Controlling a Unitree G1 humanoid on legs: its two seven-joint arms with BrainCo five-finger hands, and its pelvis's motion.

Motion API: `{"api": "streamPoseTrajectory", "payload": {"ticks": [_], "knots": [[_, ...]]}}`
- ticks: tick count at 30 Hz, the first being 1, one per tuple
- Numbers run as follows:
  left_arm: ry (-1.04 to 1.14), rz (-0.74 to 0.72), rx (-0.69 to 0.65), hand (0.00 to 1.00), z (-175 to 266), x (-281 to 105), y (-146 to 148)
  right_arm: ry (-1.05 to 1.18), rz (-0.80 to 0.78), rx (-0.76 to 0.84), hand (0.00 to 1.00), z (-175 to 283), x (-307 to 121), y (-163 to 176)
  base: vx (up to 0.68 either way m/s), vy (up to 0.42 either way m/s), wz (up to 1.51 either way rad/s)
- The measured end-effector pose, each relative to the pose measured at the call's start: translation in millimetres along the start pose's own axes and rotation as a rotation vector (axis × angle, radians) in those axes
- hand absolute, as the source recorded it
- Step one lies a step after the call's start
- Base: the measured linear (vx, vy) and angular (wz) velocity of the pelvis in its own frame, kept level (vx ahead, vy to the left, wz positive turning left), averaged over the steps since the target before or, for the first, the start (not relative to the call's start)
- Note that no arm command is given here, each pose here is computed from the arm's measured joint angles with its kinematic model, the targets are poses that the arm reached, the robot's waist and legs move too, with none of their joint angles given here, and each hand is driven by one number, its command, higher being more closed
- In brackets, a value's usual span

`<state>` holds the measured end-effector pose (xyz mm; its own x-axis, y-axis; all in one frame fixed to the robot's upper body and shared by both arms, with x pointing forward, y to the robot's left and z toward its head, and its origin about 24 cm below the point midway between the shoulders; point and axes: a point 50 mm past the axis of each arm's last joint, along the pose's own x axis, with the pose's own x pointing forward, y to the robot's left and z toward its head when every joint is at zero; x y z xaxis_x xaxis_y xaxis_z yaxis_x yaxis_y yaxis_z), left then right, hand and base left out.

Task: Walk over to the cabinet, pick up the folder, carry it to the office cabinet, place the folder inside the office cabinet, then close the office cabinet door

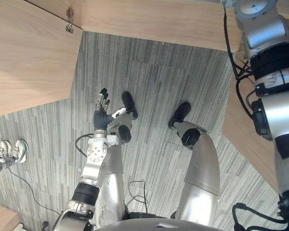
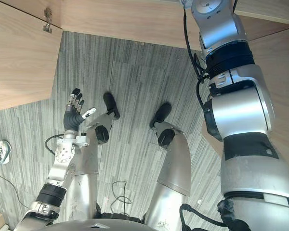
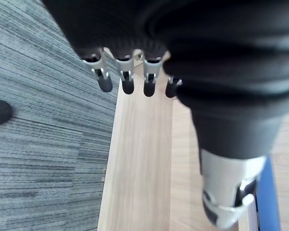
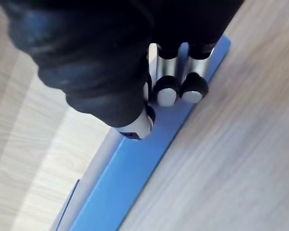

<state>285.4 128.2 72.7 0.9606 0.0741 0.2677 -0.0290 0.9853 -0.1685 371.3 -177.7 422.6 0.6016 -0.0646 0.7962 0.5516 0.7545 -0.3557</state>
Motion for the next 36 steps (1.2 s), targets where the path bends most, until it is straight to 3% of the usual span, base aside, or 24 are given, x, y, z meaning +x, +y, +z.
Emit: {"api": "streamPoseTrajectory", "payload": {"ticks": [12,22,29,36], "knots": [[0.044,-0.020,0.010,0.00,-9.6,-11.0,-2.8,-0.118,0.042,0.125,1.00,19.8,-20.6,29.8,-0.09,-0.021,-0.16],[0.109,-0.029,0.048,0.00,-23.8,-29.6,-1.4,-0.312,0.040,0.347,1.00,51.7,-60.3,39.6,-0.06,-0.007,-0.24],[0.202,-0.025,0.127,0.00,-43.8,-38.4,5.3,-0.190,0.171,0.483,1.00,18.1,-143.7,82.8,0.02,0.003,-0.23],[0.366,-0.004,0.193,0.00,-73.9,-61.8,19.5,0.207,0.342,0.539,1.00,-46.0,-254.5,116.6,0.04,0.026,-0.18]]}}
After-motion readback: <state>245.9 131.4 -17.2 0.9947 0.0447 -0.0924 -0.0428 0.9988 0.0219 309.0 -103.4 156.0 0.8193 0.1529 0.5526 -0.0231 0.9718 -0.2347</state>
